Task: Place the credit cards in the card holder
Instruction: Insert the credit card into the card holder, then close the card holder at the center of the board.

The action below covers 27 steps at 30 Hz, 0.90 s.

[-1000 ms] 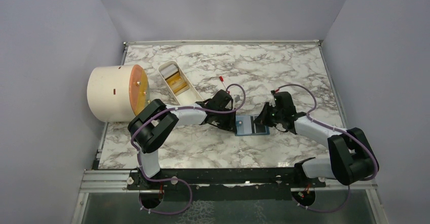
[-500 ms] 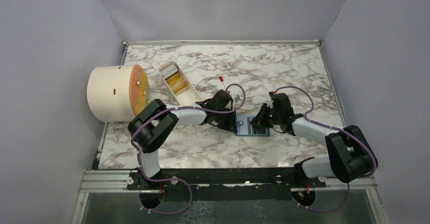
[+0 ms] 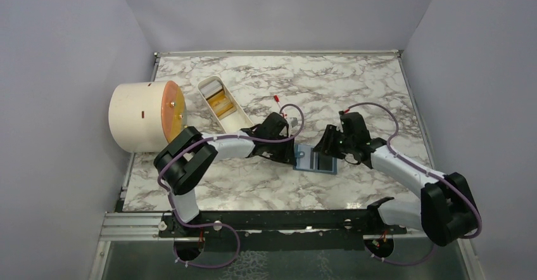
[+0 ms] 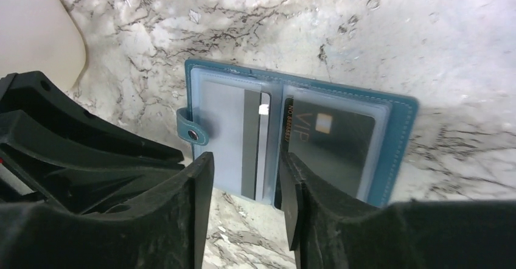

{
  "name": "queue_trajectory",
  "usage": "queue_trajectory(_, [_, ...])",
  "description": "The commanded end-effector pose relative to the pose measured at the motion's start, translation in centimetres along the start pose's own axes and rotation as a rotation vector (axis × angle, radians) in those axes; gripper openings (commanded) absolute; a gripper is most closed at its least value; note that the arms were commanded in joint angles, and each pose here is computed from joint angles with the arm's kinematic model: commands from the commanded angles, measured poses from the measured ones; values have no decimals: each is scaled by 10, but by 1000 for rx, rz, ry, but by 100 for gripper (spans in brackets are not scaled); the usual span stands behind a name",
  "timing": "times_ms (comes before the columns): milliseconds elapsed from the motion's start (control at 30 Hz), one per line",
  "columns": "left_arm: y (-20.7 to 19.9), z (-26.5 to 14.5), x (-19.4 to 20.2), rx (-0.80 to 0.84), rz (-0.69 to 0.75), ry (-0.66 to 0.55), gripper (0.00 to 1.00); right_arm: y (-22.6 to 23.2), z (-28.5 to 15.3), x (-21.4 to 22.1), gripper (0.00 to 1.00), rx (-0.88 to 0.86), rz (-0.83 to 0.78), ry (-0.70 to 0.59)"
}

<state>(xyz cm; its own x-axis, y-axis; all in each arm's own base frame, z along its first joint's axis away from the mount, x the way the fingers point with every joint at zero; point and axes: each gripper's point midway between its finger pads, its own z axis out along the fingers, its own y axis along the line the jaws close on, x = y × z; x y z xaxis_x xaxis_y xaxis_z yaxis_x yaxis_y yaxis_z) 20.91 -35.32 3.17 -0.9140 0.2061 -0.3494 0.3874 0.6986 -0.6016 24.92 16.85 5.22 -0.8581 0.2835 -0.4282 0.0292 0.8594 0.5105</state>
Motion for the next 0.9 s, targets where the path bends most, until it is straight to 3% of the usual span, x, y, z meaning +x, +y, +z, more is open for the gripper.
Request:
queue_trajectory(0, [-12,-17,-19,8,49,-80,26,-13,-22,-15,48,120,-35,-62])
queue_trajectory(200, [-13,-17,-30,-6,111,-97,43,-27,-30,-17,76,206,-14,-77])
queue_trajectory(333, [-16,-15,-34,1,130,-102,50,-35,-26,-8,88,236,9,-46])
queue_trajectory(467, [-15,-14,-37,-7,154,-110,60,-43,-27,-2,93,257,27,-54])
queue_trajectory(867, [-7,6,-44,-87,194,-102,63,-44,-18,26,93,166,103,-28])
